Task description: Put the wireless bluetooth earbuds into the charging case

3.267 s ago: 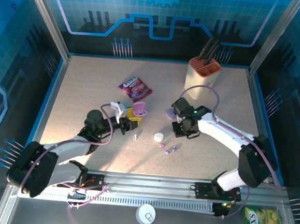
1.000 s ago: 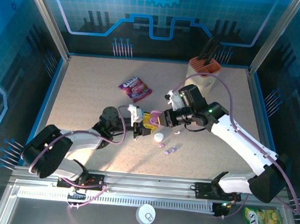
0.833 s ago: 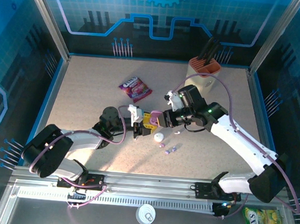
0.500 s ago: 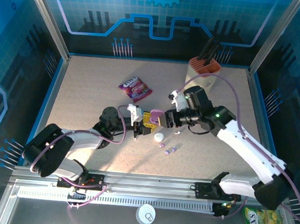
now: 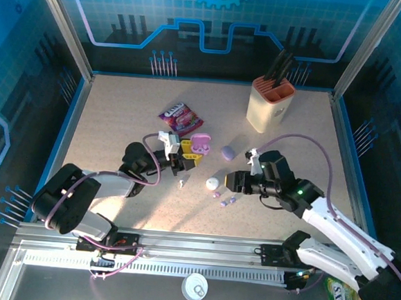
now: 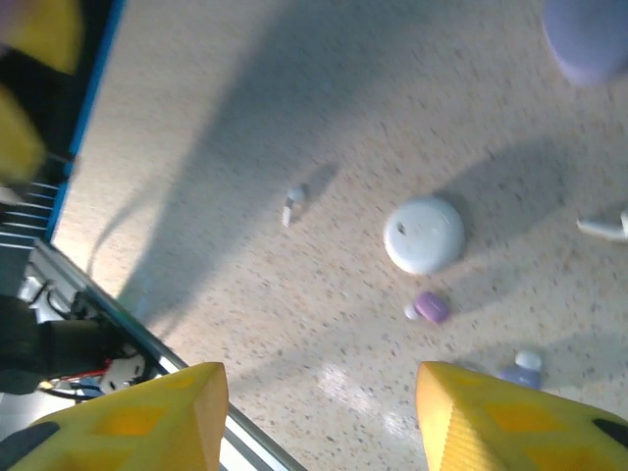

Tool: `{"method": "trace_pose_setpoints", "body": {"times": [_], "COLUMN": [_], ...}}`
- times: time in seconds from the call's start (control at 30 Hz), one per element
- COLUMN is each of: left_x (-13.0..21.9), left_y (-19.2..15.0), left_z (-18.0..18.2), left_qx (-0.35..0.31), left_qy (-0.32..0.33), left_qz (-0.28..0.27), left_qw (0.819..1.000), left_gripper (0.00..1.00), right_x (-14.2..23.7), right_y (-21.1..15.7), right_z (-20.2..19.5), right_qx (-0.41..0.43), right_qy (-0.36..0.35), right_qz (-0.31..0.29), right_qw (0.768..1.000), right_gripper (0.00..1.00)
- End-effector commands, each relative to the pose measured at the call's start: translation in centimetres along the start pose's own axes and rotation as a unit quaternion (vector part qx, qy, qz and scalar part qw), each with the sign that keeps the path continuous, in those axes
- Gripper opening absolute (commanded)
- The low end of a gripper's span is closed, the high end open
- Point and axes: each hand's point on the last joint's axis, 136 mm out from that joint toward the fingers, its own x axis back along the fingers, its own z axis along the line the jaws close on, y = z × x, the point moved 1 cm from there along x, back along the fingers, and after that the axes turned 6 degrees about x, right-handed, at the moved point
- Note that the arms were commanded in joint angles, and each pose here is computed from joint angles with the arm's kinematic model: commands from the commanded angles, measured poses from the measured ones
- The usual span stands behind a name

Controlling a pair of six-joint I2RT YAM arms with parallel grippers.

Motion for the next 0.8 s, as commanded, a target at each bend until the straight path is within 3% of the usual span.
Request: {"method": "trace_pose_setpoints", "body": {"times": [0.0,0.47,0.77], "left_x": [0.7,1.5,1.9], "left_y": [1.5,2.4,2.7], "left_z": [-0.8,-1.9,-2.5], "left_qx": [-0.019,-0.023,-0.025], "left_qy": [-0.004,-0.005,-0.005], "left_qz": [-0.023,-0.028,-0.027], "left_qw": [1.0,0.999,0.999], "left_gripper": [0.37,0.37,0.37], "right_x": [-2.1,-10.0,-11.7], "right_y": [-1.2,-5.4,-6.7], "right_z": [-0.3,-1.5,-2.2], "right_qx": [-0.05,-0.072,-0.069], "right_qy": [0.009,-0.003,-0.012], "right_qz": [0.027,0.093,0.122], "right_qw": [0.998,0.993,0.99], "right_gripper": [0.53,0.53,0.53]}}
